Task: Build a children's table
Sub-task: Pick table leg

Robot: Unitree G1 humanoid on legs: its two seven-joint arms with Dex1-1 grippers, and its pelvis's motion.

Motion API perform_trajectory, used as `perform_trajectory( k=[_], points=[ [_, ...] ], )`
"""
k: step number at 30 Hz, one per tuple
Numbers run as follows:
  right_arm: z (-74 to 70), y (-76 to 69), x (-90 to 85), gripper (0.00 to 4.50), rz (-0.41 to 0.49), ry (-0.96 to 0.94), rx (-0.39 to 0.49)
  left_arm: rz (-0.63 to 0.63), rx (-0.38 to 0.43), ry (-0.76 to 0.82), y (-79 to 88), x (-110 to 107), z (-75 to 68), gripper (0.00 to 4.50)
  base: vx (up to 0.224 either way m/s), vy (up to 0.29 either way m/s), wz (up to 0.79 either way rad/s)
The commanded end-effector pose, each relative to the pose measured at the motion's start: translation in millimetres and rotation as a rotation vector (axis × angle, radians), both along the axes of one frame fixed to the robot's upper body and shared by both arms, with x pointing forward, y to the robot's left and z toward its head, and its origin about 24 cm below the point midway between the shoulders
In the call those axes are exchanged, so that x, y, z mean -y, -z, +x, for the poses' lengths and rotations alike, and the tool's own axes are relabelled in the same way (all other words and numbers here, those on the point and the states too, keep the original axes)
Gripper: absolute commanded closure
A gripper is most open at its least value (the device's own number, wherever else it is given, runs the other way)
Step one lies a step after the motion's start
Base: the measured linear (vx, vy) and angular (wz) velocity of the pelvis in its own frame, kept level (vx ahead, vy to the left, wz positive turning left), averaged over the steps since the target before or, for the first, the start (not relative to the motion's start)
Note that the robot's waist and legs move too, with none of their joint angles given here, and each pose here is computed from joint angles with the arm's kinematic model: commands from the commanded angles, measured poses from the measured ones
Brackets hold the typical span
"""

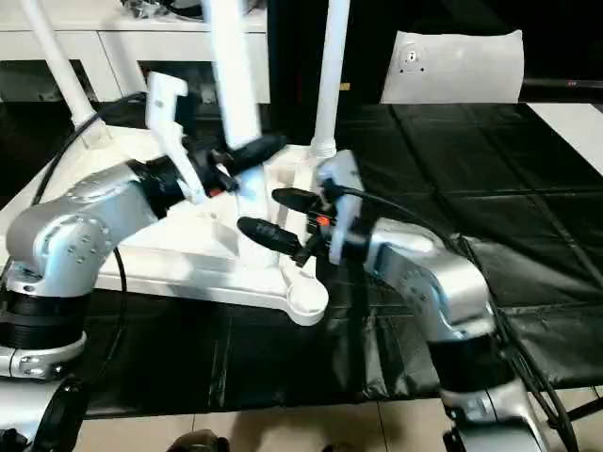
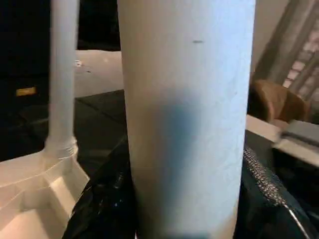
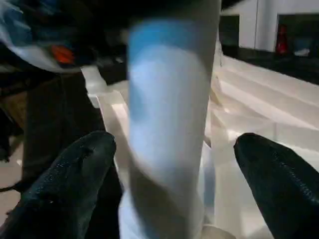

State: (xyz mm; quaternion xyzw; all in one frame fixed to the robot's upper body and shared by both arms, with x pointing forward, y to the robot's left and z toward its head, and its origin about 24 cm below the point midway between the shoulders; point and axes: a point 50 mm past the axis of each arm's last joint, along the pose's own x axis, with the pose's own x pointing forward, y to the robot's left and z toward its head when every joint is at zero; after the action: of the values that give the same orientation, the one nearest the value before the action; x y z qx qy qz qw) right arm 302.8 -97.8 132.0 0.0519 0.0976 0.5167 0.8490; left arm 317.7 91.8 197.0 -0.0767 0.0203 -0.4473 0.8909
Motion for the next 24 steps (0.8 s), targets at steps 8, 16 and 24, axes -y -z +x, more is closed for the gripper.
perform_trajectory(
  k=[8,16,24],
  points=[
    [2.9,4.6,-6.2,0.91,-0.021,-0.033,-0.017,0.047,0.091,0.056,-11.8,9,-3.9,2.59,0.000,0.000,0.00],
    [2.8,6.7,-9.5,1.67,0.005,-0.058,-0.055,0.050,0.096,0.105,-12.4,15,-7.6,2.59,0.000,0.000,0.00],
    [1.3,8.7,-9.7,2.26,0.016,-0.073,-0.084,0.062,0.104,0.118,-13.0,16,-8.2,2.59,0.000,0.000,0.00]
  ],
)
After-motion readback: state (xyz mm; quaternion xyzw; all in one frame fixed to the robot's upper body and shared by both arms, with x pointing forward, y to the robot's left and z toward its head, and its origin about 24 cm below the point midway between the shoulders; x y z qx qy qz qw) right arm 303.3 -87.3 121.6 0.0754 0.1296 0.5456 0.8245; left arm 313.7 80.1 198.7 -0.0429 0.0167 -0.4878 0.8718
